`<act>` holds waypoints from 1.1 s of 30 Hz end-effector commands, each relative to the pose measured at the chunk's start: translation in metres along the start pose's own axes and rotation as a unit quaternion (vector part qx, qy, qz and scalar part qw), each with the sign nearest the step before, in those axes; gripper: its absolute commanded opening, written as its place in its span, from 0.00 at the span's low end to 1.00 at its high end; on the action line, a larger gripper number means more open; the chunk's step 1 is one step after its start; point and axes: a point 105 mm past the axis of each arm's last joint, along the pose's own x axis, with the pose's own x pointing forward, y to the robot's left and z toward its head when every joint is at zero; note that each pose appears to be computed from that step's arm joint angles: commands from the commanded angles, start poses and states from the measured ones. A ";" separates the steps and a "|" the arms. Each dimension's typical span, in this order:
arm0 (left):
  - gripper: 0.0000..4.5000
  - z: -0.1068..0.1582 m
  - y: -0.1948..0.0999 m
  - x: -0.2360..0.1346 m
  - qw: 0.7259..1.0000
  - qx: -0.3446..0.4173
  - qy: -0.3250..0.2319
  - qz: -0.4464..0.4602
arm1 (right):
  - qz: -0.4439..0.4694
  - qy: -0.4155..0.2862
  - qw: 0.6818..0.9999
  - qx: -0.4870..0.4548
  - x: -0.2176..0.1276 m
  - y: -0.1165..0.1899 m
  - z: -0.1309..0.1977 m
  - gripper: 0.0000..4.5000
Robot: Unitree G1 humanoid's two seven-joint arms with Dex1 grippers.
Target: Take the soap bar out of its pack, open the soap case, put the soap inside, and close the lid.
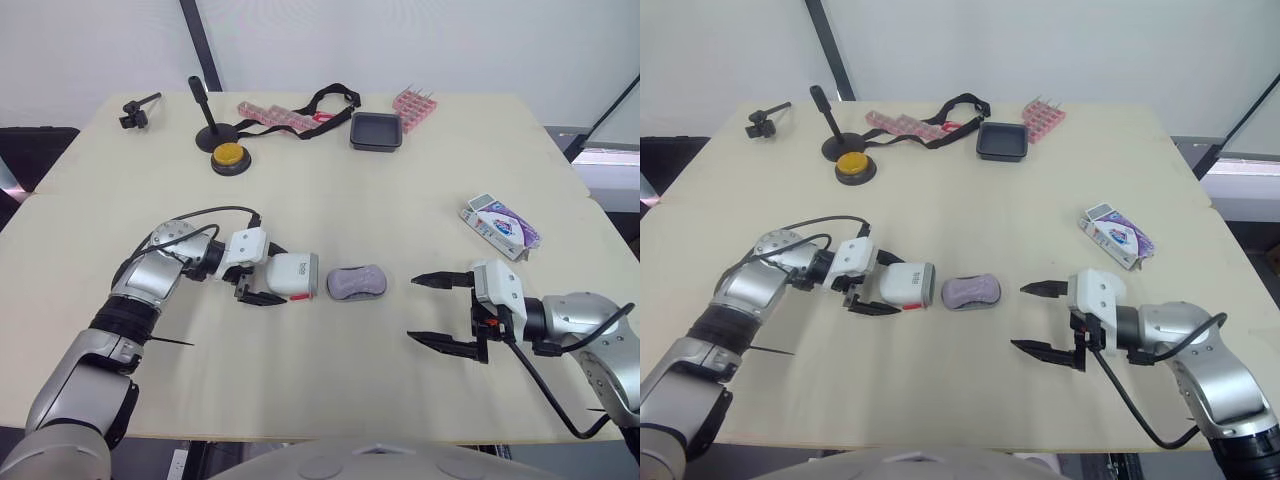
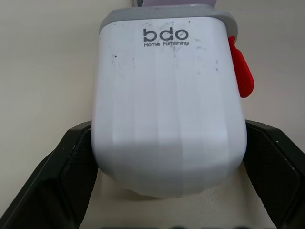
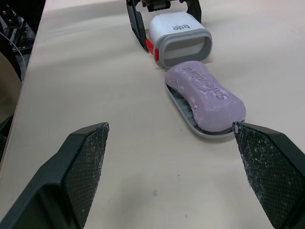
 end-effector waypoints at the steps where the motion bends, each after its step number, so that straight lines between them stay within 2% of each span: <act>1: 1.00 0.003 0.003 -0.003 1.000 0.011 -0.004 0.005 | -0.003 -0.013 1.000 -0.027 -0.003 0.000 0.013 0.99; 9: 1.00 0.005 0.005 -0.003 1.000 0.013 -0.010 0.009 | -0.006 -0.012 1.000 -0.028 -0.004 0.000 0.013 0.99; 13: 0.77 0.003 0.005 -0.002 1.000 0.013 -0.008 0.011 | -0.010 -0.011 1.000 -0.027 -0.006 -0.001 0.011 1.00; 21: 0.77 0.007 0.007 -0.001 1.000 0.019 -0.015 0.018 | -0.040 -0.016 0.999 -0.020 -0.012 -0.002 0.003 1.00; 28: 0.77 0.010 0.008 -0.002 0.999 0.024 -0.021 0.022 | -0.121 -0.070 0.990 0.003 -0.020 0.007 -0.009 1.00; 33: 0.77 0.014 0.007 -0.004 0.999 0.022 -0.036 0.027 | -0.153 -0.076 0.985 0.029 -0.025 0.008 -0.018 1.00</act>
